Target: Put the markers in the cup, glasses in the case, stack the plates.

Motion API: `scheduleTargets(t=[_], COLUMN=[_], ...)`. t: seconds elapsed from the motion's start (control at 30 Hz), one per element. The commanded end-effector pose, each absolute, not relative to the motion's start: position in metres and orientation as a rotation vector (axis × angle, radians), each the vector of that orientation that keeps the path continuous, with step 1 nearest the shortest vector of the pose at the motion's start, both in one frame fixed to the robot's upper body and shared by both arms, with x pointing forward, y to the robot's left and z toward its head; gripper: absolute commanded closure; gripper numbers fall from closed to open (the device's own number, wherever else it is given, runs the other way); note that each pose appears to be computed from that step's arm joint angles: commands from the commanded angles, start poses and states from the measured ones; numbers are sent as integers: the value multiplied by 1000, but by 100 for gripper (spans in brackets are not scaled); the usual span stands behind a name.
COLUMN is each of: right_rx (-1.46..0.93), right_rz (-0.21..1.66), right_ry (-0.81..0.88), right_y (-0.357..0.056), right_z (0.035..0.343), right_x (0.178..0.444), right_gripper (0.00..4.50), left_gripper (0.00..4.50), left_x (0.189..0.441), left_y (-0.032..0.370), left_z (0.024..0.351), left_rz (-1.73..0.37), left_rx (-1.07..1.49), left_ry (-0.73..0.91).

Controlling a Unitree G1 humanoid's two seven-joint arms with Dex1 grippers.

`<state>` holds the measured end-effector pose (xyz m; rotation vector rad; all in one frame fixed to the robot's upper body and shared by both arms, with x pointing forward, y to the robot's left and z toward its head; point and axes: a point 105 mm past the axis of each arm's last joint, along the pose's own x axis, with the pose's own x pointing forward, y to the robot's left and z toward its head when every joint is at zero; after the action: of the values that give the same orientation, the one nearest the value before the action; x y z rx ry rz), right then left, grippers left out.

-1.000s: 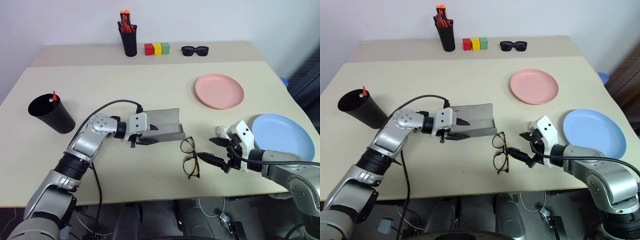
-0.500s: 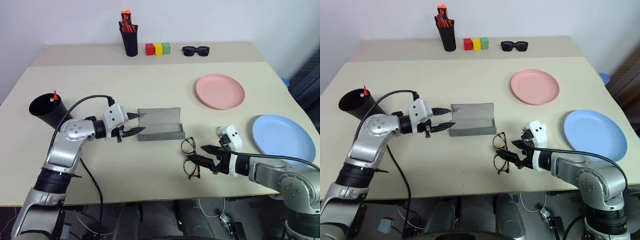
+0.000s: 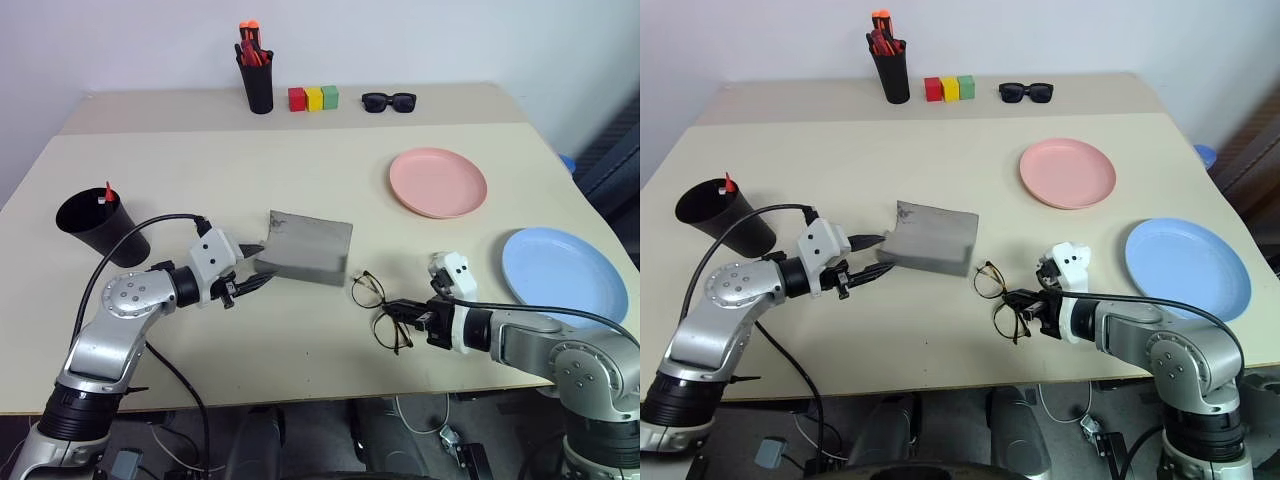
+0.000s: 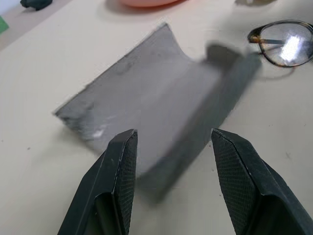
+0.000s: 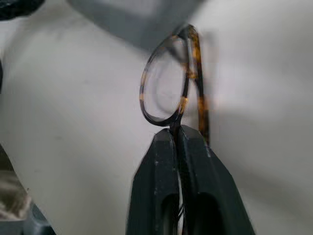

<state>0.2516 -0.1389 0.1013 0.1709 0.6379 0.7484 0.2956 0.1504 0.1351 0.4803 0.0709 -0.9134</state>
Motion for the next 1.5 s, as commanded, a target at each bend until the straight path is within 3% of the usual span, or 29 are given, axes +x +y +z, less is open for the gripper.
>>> scheduleTargets(t=[0.03, 0.17, 0.27, 0.37, 0.53, 0.7, 0.8, 1.07, 1.33, 1.43, 1.5], right_rx=[76, -195, -303, -354, -372, -376, -412, -421, -402, -403, -397], right_rz=[747, 796, 918, 995, 1043, 1083, 1146, 1201, 1215, 1206, 1191], right_ry=[618, 587, 440, 279, 164, 146, 178, 281, 321, 320, 295], right_y=[-150, -168, -158, -125, -68, -29, -14, -18, -16, -16, -16], right_z=[113, 125, 159, 189, 206, 206, 190, 165, 161, 160, 165], right_x=[252, 247, 251, 275, 318, 344, 348, 340, 334, 335, 338], right_gripper=[446, 446, 446, 446, 446, 446, 446, 446, 446, 351, 261], left_gripper=[208, 208, 208, 208, 208, 208, 208, 208, 208, 208, 208], left_x=[295, 297, 296, 293, 281, 274, 265, 251, 254, 258, 261], left_y=[157, 170, 185, 204, 225, 236, 244, 233, 214, 209, 207], left_z=[143, 135, 126, 117, 108, 110, 111, 126, 141, 144, 146], left_rz=[-885, -845, -800, -728, -659, -616, -592, -624, -669, -680, -683], left_rx=[491, 484, 469, 425, 368, 328, 325, 332, 348, 352, 351], left_ry=[25, 38, 65, 88, 111, 105, 106, 80, 60, 53, 51])
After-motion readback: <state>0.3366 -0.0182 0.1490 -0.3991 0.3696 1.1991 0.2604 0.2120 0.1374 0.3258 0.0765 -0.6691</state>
